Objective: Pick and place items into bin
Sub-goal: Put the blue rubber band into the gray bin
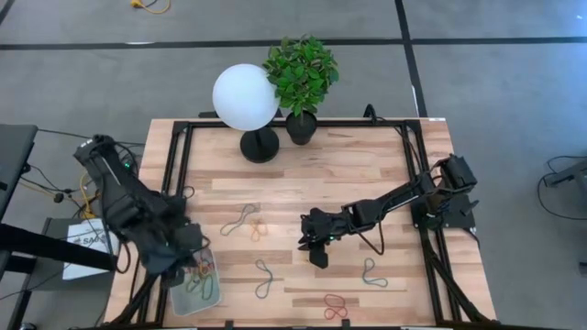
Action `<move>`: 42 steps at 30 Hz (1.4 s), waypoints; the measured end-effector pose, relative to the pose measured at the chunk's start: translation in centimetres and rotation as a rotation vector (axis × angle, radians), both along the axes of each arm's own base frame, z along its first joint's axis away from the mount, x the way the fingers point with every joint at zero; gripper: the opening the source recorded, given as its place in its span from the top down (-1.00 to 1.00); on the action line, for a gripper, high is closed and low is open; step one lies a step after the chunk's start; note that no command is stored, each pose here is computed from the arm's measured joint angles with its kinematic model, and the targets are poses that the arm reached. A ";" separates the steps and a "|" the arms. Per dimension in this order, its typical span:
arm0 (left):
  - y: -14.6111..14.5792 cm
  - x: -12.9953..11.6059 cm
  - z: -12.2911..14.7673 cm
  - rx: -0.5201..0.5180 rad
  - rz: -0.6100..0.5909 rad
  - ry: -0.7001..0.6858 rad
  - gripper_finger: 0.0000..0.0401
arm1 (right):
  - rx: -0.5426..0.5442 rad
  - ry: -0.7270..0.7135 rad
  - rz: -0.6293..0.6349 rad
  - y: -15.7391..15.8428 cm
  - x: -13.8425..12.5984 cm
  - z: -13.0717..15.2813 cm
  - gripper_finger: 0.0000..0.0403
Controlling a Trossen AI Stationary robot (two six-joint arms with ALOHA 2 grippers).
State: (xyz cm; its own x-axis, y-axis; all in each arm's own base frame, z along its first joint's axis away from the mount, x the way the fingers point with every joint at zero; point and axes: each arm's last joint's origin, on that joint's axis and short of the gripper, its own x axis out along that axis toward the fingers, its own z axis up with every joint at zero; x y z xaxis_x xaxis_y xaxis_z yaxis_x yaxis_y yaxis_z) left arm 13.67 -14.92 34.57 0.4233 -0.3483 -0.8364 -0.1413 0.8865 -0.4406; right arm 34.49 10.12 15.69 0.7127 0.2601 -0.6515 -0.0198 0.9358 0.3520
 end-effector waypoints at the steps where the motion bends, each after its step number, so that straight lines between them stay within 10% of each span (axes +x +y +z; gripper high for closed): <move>1: -0.2 -0.4 -0.3 -0.001 0.037 0.062 1.00 | 0.000 0.000 0.000 0.0 0.0 0.0 0.54; 12: -2.8 -0.9 -3.8 0.196 0.270 0.259 1.00 | 0.001 -0.003 -0.014 -0.5 0.2 0.0 0.54; 28: -6.5 0.8 -9.8 0.494 0.019 0.517 1.00 | 0.001 -0.004 -0.035 -1.2 0.4 0.0 0.54; 42: -6.2 0.9 -9.7 0.456 0.279 0.549 0.80 | 0.001 -0.004 -0.042 -1.4 0.4 0.0 0.54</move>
State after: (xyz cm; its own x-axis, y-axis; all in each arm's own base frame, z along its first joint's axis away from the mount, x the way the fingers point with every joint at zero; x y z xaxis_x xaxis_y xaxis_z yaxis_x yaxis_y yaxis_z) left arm 14.57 -21.09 24.88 -0.0731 0.1409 -0.9873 -0.4792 0.8632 0.1587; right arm 34.91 8.67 15.72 0.7255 0.2306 -0.6484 0.0179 0.9356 0.3527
